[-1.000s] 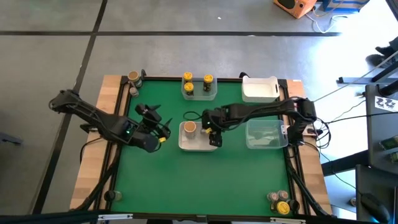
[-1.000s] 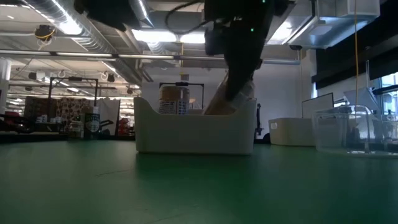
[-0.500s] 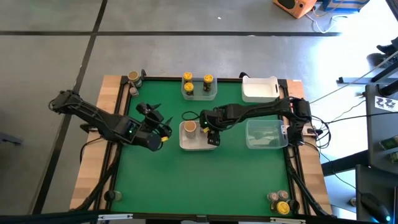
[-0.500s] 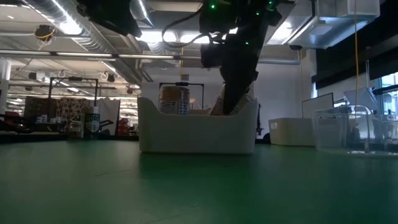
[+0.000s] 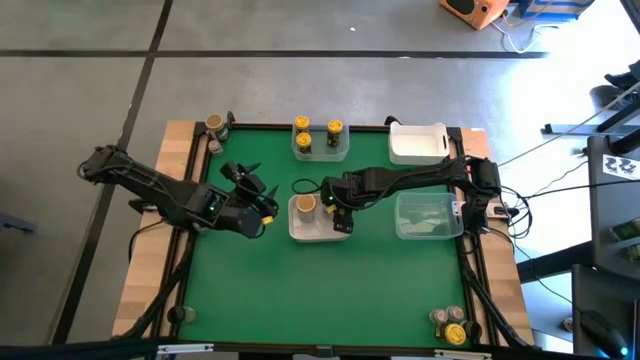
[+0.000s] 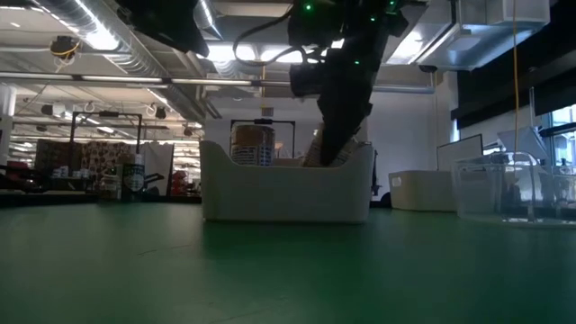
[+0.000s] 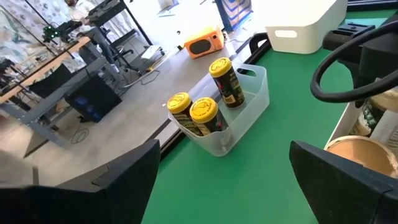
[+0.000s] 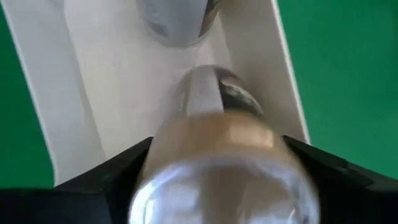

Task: Sort spices by type
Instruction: Put the bottom gold seasoning bottle into the bottom white bin, then put the gold seasoning bottle into the bottom white bin

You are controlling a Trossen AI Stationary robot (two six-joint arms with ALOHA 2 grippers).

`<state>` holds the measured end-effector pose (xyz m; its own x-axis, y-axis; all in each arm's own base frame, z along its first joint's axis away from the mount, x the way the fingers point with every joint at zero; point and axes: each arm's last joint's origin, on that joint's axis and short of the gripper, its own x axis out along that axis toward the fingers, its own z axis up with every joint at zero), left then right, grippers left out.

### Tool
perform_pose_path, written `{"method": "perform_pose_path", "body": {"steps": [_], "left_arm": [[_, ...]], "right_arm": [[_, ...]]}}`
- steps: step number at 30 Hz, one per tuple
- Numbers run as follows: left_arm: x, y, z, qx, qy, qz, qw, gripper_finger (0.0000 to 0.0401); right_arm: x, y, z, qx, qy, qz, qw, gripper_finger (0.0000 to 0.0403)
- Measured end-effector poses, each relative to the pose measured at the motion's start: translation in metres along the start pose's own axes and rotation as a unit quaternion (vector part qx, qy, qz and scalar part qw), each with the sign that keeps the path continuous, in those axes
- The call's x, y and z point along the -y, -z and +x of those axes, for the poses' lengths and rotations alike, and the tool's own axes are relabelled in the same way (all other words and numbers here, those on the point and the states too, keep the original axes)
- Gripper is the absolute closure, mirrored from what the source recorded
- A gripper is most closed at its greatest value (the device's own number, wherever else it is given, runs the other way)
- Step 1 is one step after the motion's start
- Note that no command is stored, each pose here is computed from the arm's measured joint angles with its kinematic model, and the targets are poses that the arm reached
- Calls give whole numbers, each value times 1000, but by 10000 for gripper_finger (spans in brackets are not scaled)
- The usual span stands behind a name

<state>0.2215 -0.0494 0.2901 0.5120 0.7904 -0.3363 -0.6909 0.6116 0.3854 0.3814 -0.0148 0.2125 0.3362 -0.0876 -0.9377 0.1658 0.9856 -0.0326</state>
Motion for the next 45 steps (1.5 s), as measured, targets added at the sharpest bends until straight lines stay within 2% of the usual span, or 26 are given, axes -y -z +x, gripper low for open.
{"method": "perform_pose_path", "body": {"steps": [10,16,23,26,31,35,40,45], "left_arm": [[0,0,0,-3,5,1,1000,56],[2,1,0,-16,28,-4,999,56],[5,3,5,-20,43,-19,999,56],[4,3,9,-22,36,-27,999,56],[0,3,21,-50,35,-71,996,56],[-13,2,41,-80,12,-86,993,56],[-37,3,73,-134,-10,-103,986,56],[-68,8,100,-184,-54,-120,974,56]], "right_arm": [[1,1,-6,5,11,-1,1000,55],[0,9,-41,7,-10,12,1000,55],[-11,21,-101,87,11,-13,996,55],[-15,30,-114,114,37,-36,992,55],[-12,48,-111,139,64,-57,987,55],[2,58,-106,186,75,-63,978,55],[25,60,-99,274,97,-72,954,55],[53,61,-85,314,96,-56,943,55]]}}
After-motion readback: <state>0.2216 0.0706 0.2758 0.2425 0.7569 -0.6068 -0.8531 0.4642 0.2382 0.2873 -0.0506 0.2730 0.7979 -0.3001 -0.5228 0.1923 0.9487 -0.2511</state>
